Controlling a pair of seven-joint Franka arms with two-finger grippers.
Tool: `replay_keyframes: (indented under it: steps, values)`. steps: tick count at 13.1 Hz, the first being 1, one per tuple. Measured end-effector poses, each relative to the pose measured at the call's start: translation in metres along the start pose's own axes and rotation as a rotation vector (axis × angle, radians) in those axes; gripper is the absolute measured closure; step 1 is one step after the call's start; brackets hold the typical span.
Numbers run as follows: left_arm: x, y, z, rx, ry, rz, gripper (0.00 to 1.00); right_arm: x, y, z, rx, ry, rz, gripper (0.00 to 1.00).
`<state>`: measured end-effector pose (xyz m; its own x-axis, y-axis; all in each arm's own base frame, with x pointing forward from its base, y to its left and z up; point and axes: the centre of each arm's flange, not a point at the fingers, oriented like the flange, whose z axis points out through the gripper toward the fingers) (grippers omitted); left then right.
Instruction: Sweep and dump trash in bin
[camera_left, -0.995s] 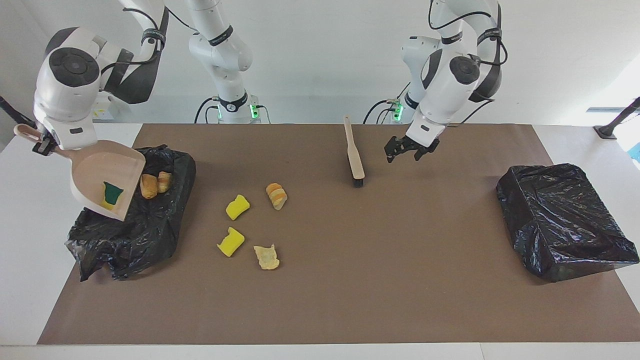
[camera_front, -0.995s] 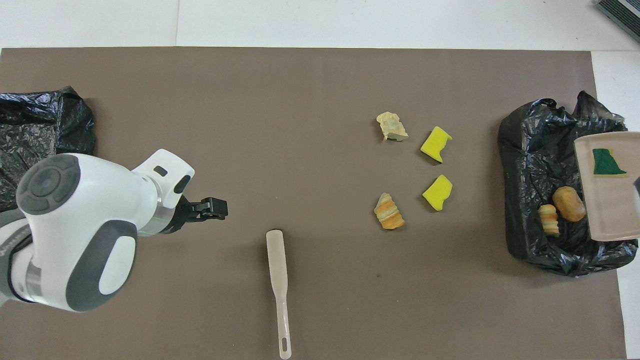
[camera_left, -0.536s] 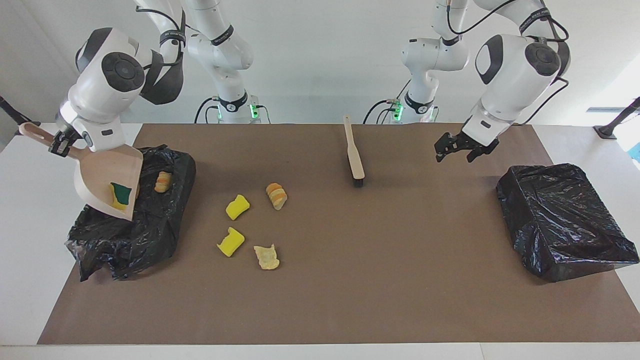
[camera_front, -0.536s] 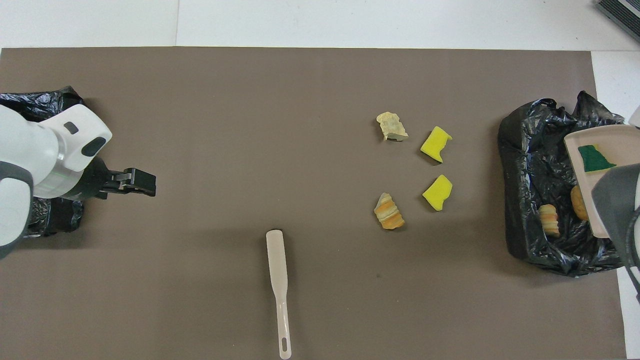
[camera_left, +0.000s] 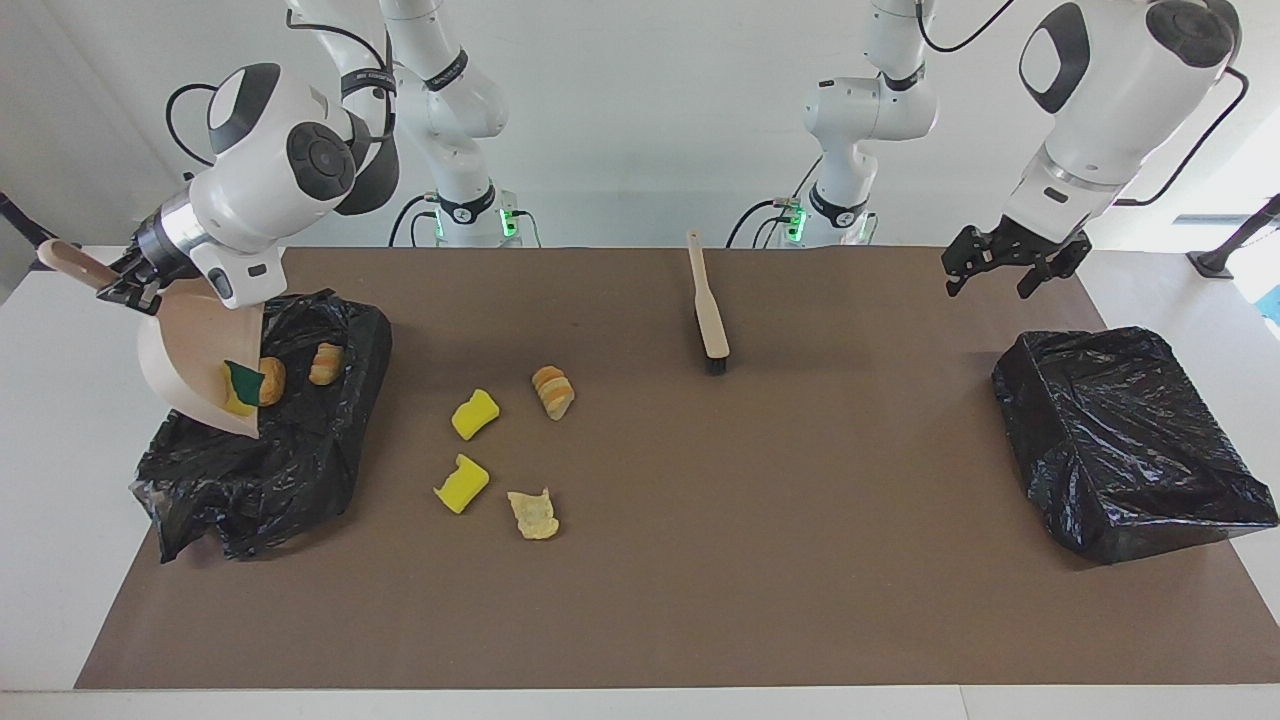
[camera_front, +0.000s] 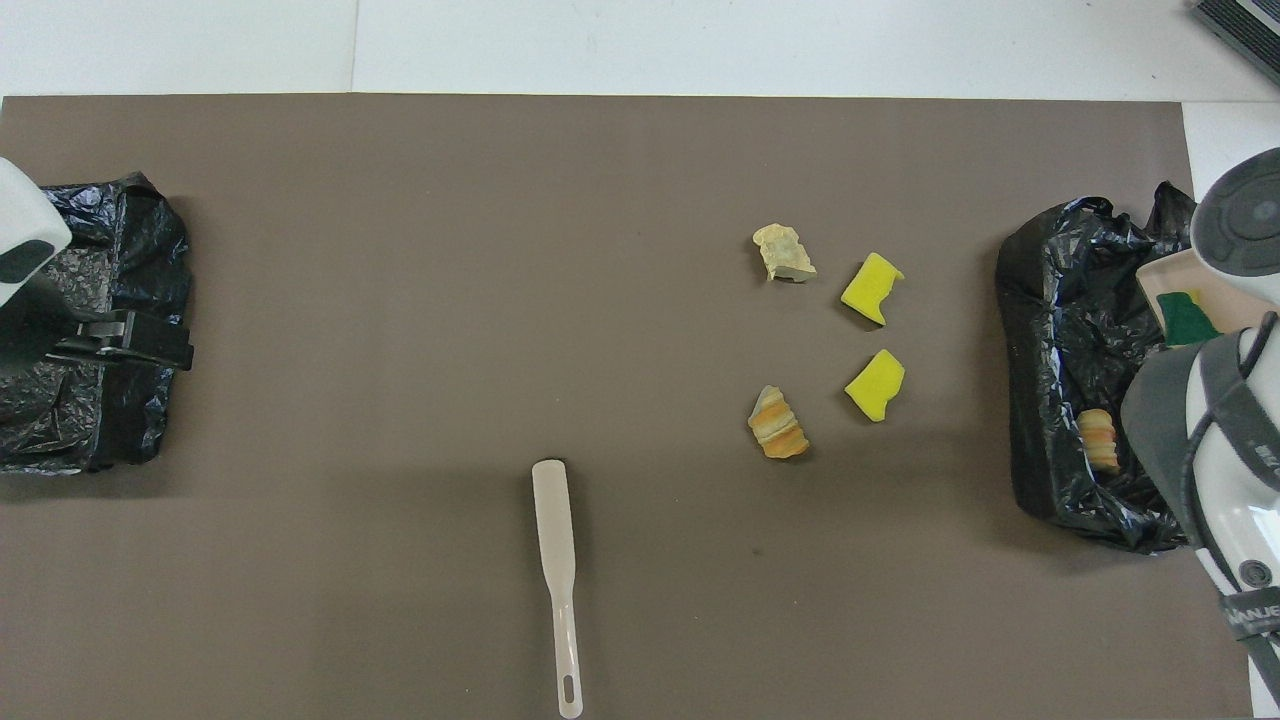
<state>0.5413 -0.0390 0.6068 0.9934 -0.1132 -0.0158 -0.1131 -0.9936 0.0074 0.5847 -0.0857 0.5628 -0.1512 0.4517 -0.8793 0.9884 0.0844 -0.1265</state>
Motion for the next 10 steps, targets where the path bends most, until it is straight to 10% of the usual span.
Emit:
replay_keyframes:
  steps: [6, 10]
  values:
    - [-0.002, -0.034, -0.005, 0.003, -0.001, 0.022, 0.00, 0.000, -0.003, -0.005, -0.020, -0.018, 0.005, 0.68]
    - [0.001, -0.033, -0.007, 0.004, 0.026, -0.023, 0.00, -0.029, -0.023, -0.016, 0.062, 0.184, 0.254, 0.68]
